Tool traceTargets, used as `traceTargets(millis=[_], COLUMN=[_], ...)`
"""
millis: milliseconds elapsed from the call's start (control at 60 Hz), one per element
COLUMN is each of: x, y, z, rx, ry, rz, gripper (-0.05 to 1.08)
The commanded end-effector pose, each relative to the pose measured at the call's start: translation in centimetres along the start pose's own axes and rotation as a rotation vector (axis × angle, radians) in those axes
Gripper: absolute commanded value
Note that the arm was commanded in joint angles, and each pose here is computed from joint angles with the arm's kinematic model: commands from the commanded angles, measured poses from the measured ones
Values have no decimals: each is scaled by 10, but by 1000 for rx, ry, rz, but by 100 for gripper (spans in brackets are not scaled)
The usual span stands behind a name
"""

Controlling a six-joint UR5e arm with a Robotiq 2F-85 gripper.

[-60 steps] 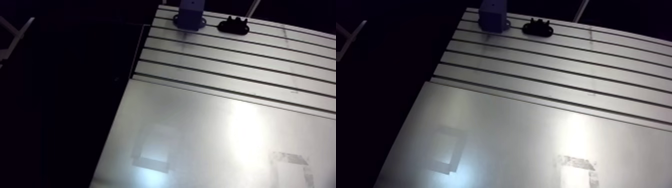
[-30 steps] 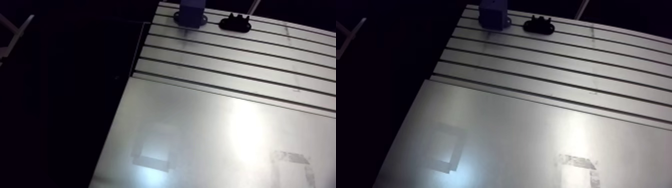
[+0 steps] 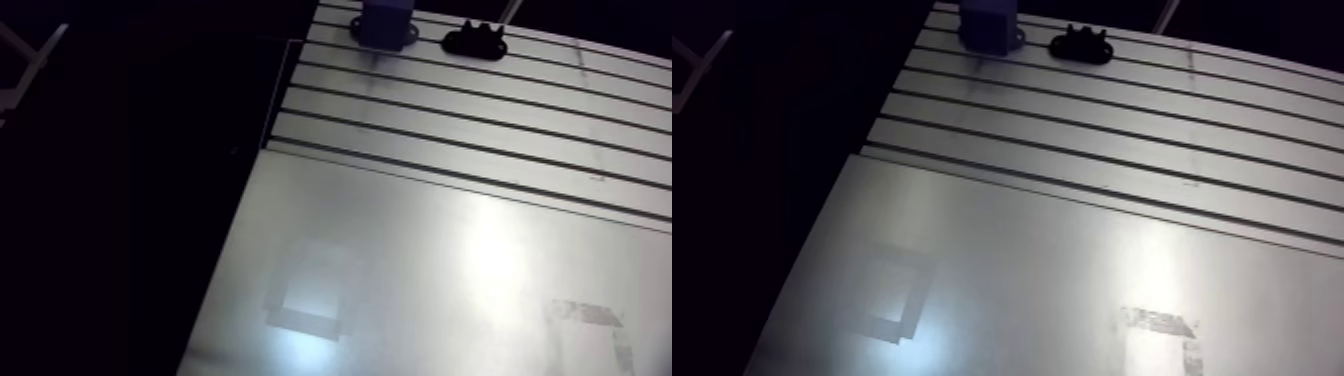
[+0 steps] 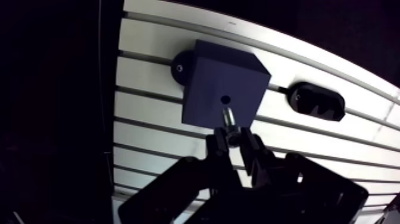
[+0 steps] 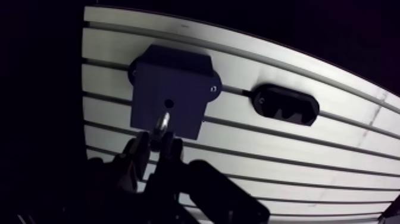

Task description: Pick up the M10 bolt and insert it into the hole until fully seated.

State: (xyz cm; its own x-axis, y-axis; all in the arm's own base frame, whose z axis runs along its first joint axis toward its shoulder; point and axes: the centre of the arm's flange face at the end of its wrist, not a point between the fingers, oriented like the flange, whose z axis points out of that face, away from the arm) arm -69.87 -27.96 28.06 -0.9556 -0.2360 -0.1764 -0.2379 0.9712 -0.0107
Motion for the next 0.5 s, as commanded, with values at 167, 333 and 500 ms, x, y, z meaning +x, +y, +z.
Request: traceTargets(millis=[167,333,500], x=[5,6,7], y=[-1,-2,-2], z=[5,5,4], rx=[-2,-2,-2], ry=[-4,-1,-1], rz=[-2,-4,-5], gripper=[108,108,108])
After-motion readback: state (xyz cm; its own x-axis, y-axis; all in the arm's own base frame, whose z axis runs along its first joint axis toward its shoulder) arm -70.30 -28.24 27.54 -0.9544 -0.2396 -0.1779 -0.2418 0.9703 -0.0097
